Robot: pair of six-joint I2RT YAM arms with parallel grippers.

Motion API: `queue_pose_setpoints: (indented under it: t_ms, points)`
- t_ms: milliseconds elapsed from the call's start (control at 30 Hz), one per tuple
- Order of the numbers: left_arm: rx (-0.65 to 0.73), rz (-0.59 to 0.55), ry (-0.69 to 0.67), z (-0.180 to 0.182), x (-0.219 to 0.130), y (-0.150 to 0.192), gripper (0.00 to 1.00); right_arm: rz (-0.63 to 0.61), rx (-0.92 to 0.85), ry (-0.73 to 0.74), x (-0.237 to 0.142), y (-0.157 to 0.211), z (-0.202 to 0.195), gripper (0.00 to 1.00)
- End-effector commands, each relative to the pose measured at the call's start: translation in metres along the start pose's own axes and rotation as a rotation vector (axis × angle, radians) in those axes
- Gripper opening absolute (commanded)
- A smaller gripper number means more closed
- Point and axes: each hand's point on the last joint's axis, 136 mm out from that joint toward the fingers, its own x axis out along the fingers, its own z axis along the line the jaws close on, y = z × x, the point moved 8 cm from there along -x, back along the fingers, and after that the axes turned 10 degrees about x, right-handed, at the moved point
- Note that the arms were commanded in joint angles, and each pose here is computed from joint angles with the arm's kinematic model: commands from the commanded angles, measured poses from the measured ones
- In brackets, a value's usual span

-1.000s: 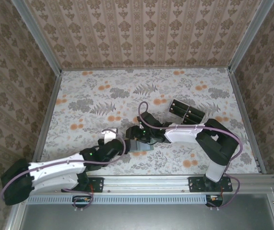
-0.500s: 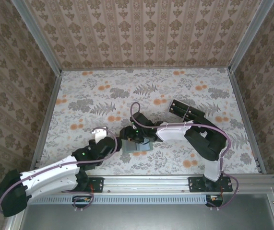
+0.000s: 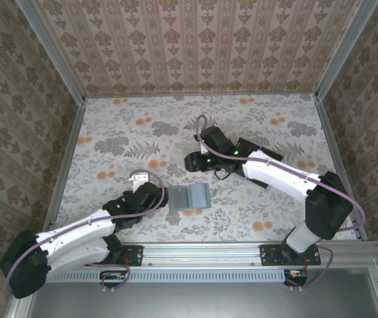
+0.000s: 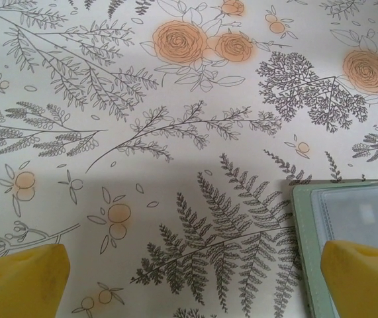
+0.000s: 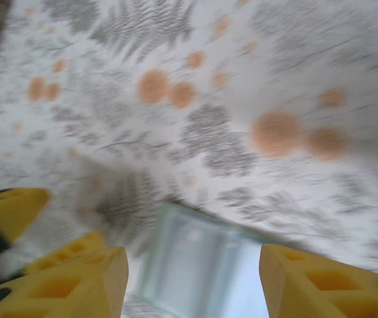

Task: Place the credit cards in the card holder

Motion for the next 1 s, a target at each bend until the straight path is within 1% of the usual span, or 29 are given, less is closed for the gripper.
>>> queue_pose_setpoints:
  t_ms: [0, 167, 300, 467, 700, 967]
  points:
    - [0.011, -0.025, 0.036, -0.008, -0.002, -0.018, 1.00, 0.163, -0.221, 0.357, -0.007, 0.019, -0.053, 0.51]
    - [0.006, -0.010, 0.053, -0.014, 0.002, -0.023, 1.00, 0.184, -0.308, 0.541, -0.003, 0.016, -0.073, 0.40]
    - [0.025, 0.026, 0.051, -0.018, 0.005, -0.025, 1.00, 0.203, -0.351, 0.650, 0.005, 0.019, -0.086, 0.32]
    - [0.027, 0.027, 0.054, -0.020, 0.005, -0.027, 1.00, 0.234, -0.391, 0.745, 0.013, 0.023, -0.098, 0.31]
    - [0.020, 0.028, 0.062, -0.020, 0.006, -0.026, 1.00, 0.265, -0.419, 0.792, 0.027, 0.026, -0.104, 0.30]
    - [0.011, 0.027, 0.068, -0.018, 0.004, -0.022, 1.00, 0.276, -0.450, 0.868, 0.040, 0.023, -0.112, 0.26]
